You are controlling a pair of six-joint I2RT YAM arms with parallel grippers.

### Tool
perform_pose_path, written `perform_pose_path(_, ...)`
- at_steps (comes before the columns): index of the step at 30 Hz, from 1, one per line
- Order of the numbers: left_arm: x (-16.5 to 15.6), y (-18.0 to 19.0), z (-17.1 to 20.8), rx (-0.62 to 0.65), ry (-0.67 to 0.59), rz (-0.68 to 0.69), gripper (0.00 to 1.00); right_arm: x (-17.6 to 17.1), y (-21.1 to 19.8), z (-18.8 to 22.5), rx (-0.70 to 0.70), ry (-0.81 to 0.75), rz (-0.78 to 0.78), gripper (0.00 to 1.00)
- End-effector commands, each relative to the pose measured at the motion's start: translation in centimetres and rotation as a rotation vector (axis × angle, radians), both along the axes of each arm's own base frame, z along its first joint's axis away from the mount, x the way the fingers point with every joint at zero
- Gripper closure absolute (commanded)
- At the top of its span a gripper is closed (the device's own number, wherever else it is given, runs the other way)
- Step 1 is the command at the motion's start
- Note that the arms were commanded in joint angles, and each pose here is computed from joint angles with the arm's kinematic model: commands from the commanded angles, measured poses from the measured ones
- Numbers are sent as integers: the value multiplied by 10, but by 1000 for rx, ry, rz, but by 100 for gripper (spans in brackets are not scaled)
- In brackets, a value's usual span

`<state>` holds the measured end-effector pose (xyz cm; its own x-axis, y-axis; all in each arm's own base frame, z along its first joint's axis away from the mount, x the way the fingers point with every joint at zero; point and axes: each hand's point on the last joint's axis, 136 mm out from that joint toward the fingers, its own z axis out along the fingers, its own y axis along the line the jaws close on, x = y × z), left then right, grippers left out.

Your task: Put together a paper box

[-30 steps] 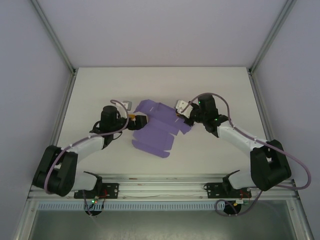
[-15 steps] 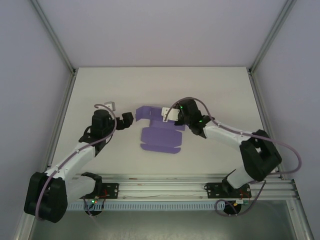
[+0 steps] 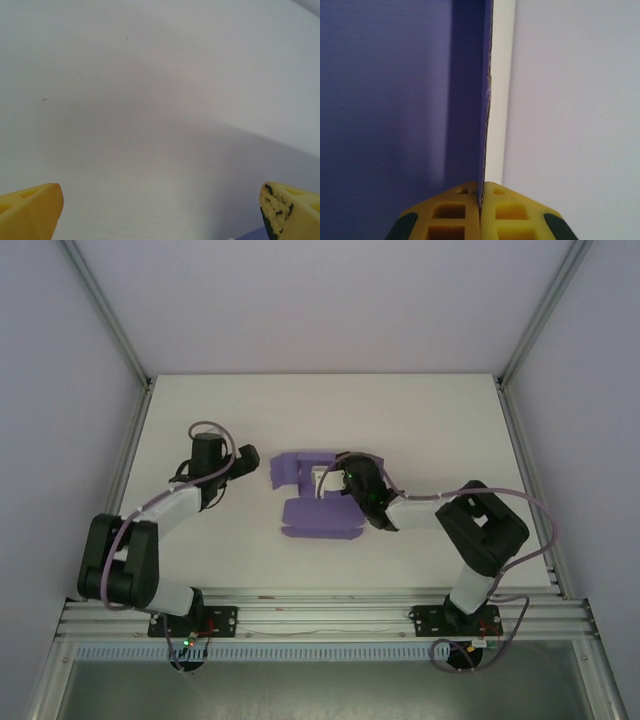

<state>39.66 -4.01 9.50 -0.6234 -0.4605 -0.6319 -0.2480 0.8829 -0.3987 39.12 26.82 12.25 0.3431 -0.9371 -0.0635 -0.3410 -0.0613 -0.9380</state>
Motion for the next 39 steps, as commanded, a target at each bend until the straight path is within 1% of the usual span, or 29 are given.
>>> perform_pose_path(1,26,2,11,-36,-44,12,0,6,1,22,16,-116,-15,100)
perform_pose_path(3,35,3,7,-45,-37,17,0,4,1,23,21,-111,-13,100)
perform_pose_path(6,50,-2,6,-49,-36,-24,0,3,1,25,38,-106,-13,100)
perform_pose_path(9,62,-21,0,-84,-30,-131,0,1,2,28,58,-97,-11,100)
perform_pose_path(12,66,-44,-11,-149,-10,-248,5,1,1,27,61,-77,-18,100)
perform_pose_path(14,66,-56,-14,-184,-20,-304,8,1,1,27,68,-74,-22,100)
perform_pose_path(18,57,-80,-15,-244,-55,-400,15,2,1,27,70,-72,-30,100)
perform_pose_path(19,54,-85,-13,-252,-75,-421,16,2,0,27,66,-70,-32,100)
perform_pose_path(20,50,-89,-10,-256,-89,-439,16,3,0,27,66,-70,-37,100)
perform_pose_path(22,42,-94,-5,-257,-124,-469,20,3,0,26,66,-68,-40,100)
perform_pose_path(25,30,-104,2,-265,-174,-520,22,3,1,25,72,-62,-43,100)
perform_pose_path(27,25,-109,4,-252,-192,-542,26,4,0,25,71,-63,-47,100)
perform_pose_path(33,15,-125,2,-178,-215,-588,28,3,0,23,61,-63,-54,100)
perform_pose_path(39,9,-136,2,-162,-240,-625,33,2,-1,24,55,-65,-67,100)
